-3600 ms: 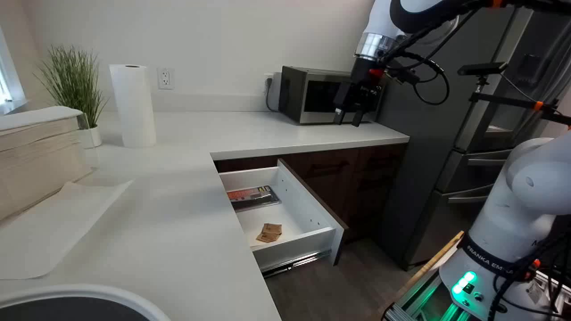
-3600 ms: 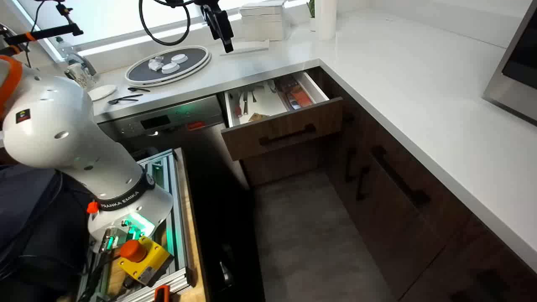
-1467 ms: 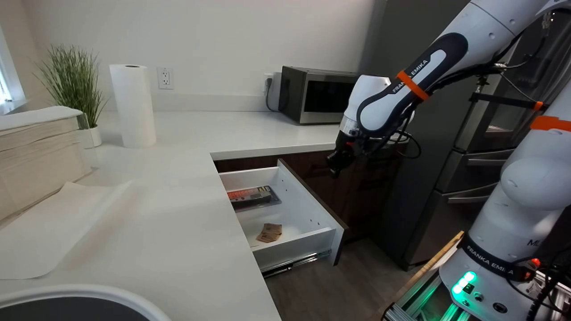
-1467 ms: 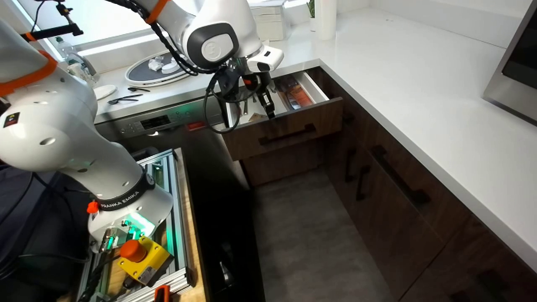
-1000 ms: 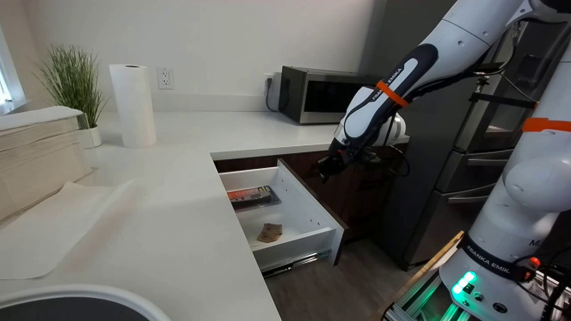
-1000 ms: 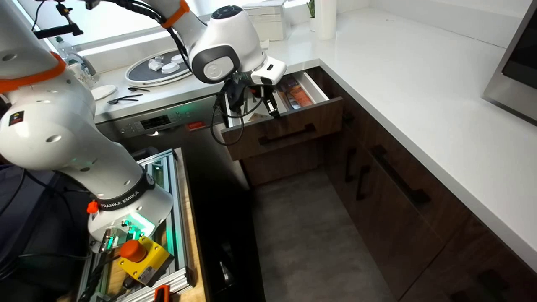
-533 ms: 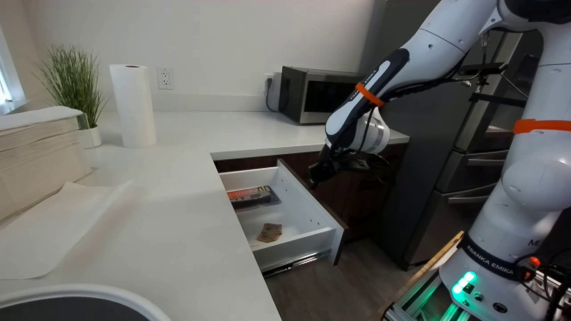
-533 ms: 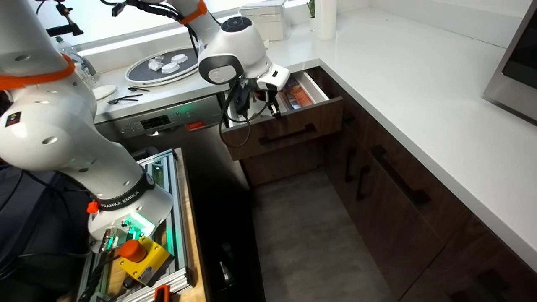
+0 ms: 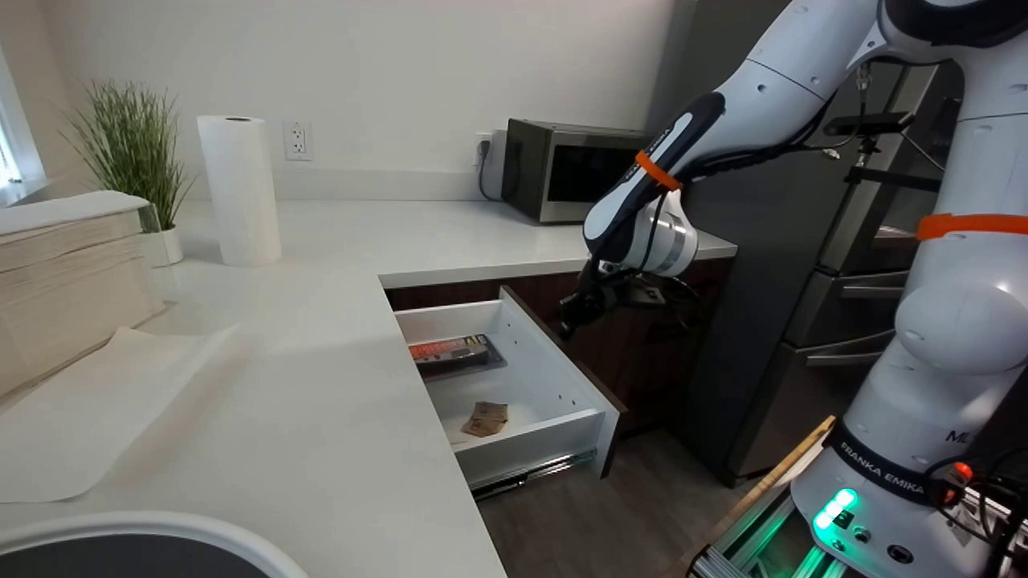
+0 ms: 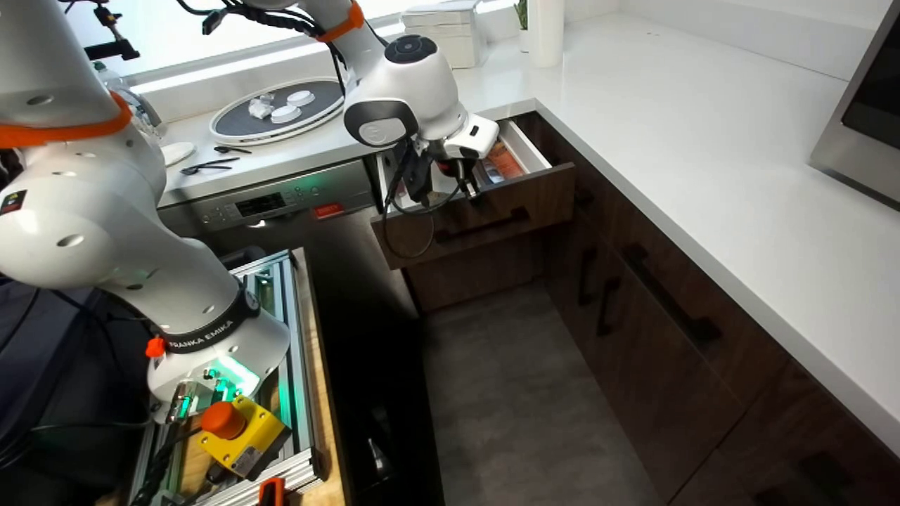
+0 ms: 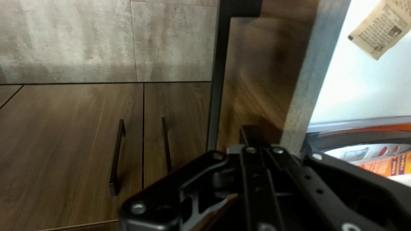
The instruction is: Close the drawer
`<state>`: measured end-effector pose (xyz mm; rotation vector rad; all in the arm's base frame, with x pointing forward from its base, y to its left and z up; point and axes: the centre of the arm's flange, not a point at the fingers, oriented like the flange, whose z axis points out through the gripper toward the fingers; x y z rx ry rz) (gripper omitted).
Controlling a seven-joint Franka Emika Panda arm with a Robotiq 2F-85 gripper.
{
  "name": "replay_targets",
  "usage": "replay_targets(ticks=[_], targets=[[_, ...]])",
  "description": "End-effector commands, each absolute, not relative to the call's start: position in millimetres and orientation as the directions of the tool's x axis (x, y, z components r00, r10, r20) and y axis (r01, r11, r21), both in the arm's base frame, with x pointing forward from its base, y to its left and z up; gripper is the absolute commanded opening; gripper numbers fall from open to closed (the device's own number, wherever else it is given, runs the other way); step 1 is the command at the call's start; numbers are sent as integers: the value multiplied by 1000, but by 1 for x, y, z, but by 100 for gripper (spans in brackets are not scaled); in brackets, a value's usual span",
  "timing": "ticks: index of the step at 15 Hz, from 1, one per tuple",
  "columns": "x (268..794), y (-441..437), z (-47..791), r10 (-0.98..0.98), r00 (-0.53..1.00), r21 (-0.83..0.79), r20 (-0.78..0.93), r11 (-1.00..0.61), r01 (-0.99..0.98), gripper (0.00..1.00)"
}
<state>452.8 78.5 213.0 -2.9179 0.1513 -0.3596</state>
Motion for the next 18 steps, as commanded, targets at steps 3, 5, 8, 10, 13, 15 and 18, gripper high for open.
replay_targets(ticks=[3, 5, 8, 10, 13, 15, 18], targets=[[458, 74, 190, -111, 966, -249, 233, -967, -51, 0], [465, 81, 193, -107, 960, -272, 258, -962, -34, 0], [470, 86, 190, -105, 959, -305, 264, -952, -20, 0], [475, 92, 185, -111, 957, -351, 269, -936, -10, 0], [483, 107, 176, -147, 952, -460, 267, -888, -8, 0], [486, 119, 168, -167, 954, -528, 250, -849, -10, 0], [490, 134, 158, -176, 954, -615, 244, -789, 11, 0]])
